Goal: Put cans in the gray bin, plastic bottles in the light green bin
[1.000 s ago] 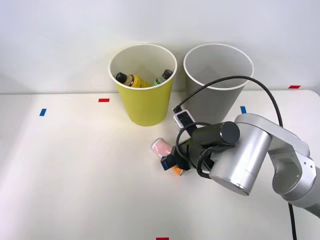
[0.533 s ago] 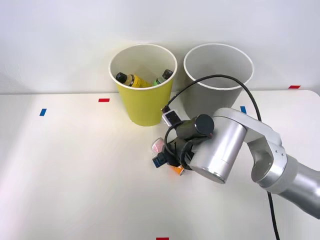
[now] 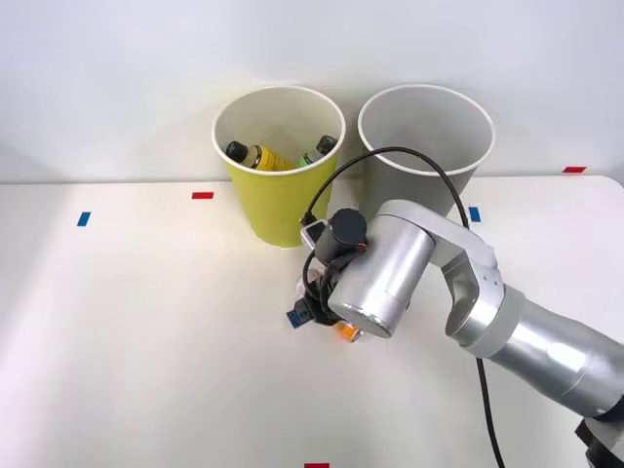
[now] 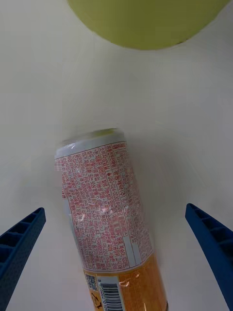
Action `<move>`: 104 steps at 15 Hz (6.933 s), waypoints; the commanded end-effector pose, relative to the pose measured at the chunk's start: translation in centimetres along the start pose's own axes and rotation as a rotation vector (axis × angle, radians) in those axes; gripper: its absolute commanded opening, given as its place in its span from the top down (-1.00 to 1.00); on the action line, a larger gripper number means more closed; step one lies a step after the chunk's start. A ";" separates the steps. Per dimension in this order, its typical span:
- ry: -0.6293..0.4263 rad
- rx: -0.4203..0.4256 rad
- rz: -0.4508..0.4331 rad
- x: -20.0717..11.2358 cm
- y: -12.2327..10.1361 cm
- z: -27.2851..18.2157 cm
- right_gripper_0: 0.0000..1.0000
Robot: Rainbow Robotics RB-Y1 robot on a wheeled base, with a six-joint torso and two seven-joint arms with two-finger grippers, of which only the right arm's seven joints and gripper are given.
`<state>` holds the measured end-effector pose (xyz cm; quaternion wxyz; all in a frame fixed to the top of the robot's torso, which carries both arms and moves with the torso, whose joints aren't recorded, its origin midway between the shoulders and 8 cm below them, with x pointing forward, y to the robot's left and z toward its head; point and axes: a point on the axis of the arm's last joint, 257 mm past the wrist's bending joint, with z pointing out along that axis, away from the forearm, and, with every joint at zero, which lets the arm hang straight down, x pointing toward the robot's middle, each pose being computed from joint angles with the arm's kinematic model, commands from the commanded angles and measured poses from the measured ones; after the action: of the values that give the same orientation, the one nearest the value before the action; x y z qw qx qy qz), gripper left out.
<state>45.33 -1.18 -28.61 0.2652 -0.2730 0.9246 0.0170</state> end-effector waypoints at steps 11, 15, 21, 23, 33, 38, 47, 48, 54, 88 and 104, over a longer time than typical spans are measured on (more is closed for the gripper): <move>-0.035 -0.034 -0.002 -2.7 1.5 1.6 -1.00; -0.030 -0.030 -0.004 -2.5 0.7 3.2 -0.99; -0.004 -0.020 -0.042 -1.8 0.6 3.1 1.00; 0.008 -0.016 -0.048 -1.6 0.7 2.4 1.00; 0.007 0.008 0.025 -3.0 -0.6 -3.9 1.00; -0.237 0.093 0.091 -3.9 -2.5 -7.2 1.00; -0.545 0.244 0.245 -1.3 -5.9 -15.5 1.00; -0.567 0.250 0.258 -1.0 -6.1 -16.3 1.00; -0.811 0.261 0.309 -2.6 -7.0 -21.7 1.00; -1.113 0.289 0.456 -21.8 -24.8 -22.8 0.85; -1.333 0.168 0.350 -19.3 -21.6 -22.6 -1.00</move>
<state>60.36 -13.68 4.01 0.7803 -0.0242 0.6098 0.1365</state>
